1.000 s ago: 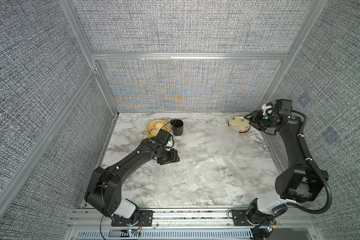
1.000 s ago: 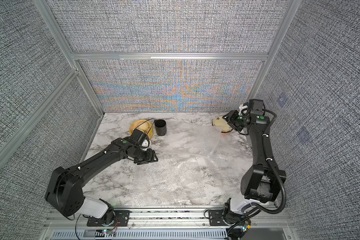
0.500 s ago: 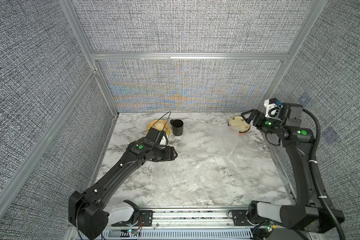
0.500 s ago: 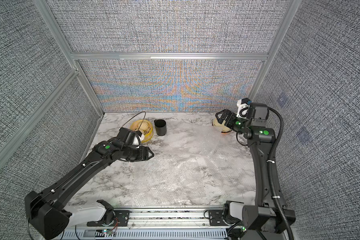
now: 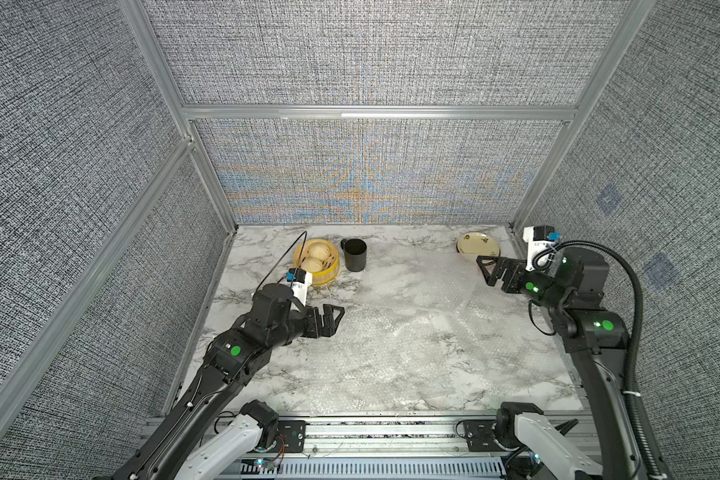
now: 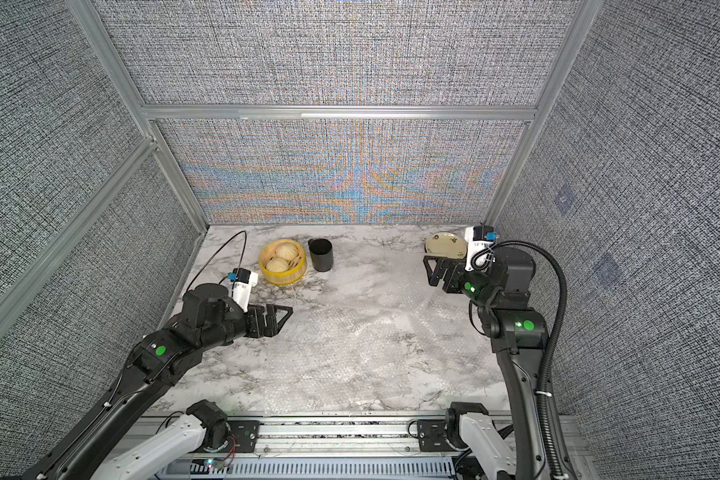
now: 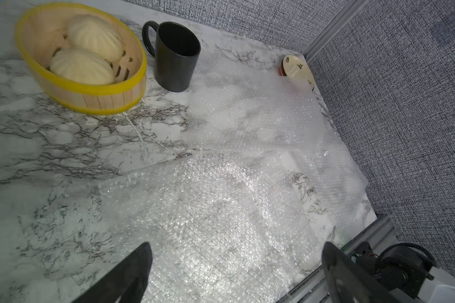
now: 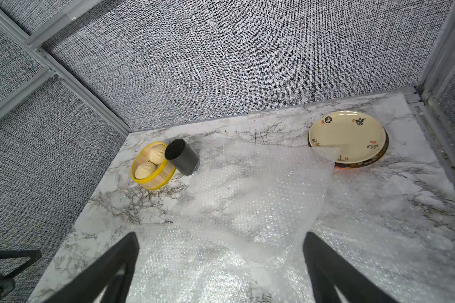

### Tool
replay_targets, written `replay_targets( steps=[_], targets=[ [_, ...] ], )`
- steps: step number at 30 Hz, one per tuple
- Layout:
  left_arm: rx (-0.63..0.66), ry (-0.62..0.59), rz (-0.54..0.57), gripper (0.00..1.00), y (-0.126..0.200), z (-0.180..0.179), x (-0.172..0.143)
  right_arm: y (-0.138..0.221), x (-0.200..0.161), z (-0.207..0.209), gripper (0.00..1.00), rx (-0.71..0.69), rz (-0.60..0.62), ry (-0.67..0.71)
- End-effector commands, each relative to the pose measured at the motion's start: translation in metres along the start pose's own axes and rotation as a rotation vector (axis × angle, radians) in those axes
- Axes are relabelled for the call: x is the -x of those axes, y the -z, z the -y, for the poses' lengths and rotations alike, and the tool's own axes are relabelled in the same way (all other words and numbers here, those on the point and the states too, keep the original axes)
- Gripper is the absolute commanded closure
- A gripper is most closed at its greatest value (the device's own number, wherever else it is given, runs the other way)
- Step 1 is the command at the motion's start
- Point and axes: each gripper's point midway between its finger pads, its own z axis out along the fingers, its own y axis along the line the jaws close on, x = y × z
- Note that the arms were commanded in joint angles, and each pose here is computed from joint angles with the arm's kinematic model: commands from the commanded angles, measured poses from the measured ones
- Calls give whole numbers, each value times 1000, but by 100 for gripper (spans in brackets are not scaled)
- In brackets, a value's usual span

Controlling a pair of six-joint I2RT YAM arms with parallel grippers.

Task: Unpack dinner plates from bubble wrap
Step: Reset both arms

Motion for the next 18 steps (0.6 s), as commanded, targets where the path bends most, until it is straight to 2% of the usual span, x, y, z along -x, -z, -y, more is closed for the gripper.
replay_targets(
  steps=[1, 5, 8, 11, 14, 18],
  targets=[
    [73, 44, 110, 0, 4, -17, 11, -5, 1, -1, 1, 21, 22, 51],
    [157, 123, 179, 0, -1, -43, 4, -17, -13, 10, 1, 3, 15, 78],
    [255, 241, 293, 0, 3, -72, 3, -32, -28, 23, 1, -12, 4, 77],
    [311, 263, 414, 0, 7, -91, 7, -46, -40, 35, 1, -34, -11, 72],
    [359, 220, 474, 0, 8, -102, 10, -60, -51, 46, 1, -48, -33, 61],
    [444, 116, 461, 0, 6, -110, 15, -77, -63, 62, 1, -69, -63, 46]
  ],
)
